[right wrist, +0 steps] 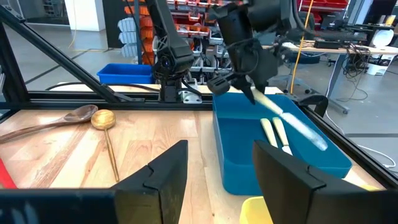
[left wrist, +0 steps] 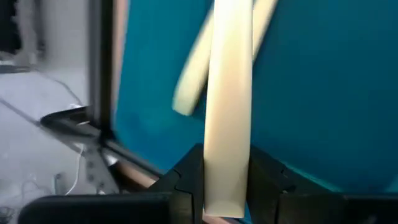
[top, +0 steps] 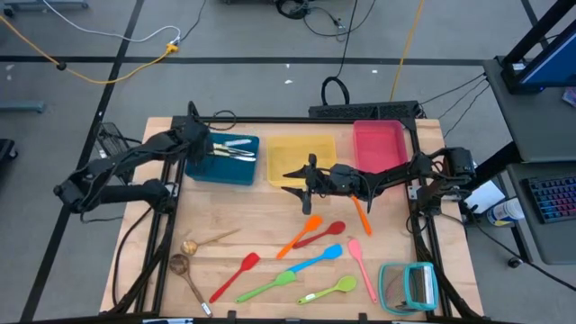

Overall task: Pick & Place Kitchen Items
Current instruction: Put the yellow knife into the blue bin

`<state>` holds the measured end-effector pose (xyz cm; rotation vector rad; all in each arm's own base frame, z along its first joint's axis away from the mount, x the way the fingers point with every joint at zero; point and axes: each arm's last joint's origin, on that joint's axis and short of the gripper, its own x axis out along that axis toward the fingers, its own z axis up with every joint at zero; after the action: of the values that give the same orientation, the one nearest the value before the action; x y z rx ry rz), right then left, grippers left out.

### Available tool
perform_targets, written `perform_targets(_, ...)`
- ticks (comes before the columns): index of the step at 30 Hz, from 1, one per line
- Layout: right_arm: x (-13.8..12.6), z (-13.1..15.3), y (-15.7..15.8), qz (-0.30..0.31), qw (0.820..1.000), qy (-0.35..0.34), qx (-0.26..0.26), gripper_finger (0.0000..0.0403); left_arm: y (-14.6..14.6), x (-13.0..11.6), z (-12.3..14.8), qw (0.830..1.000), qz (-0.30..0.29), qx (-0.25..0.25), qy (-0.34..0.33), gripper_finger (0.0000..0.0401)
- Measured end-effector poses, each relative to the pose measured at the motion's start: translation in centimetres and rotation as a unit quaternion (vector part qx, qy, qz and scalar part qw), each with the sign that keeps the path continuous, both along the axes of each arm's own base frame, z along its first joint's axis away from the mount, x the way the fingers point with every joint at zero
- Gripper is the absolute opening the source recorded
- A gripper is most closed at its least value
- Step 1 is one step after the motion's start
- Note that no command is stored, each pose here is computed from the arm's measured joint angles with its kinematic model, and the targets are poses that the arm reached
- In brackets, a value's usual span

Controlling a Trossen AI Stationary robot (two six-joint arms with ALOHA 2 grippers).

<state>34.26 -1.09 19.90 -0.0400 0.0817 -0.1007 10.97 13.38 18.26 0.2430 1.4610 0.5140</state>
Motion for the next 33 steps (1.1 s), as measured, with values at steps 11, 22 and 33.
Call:
perform_targets(11,0.0,0.0,0.0,0.0,1.0,0.0,0.0,0.0169,0.8,2.1,-3.9,0.991,-0.056,-0.07,0.099,0.0103)
perform_targets(22,0.0,-0.2,0.0,0.0,1.0,0.011,0.0,0.0169,0.8,2.3,-4.2,0.993,-0.012,-0.044,0.109,0.0111)
perform_targets(33,0.0,-0.2,0.0,0.0,1.0,0.012,0.0,0.0169,1.0,3.3,-3.8,0.997,0.031,0.006,0.075,0.0113)
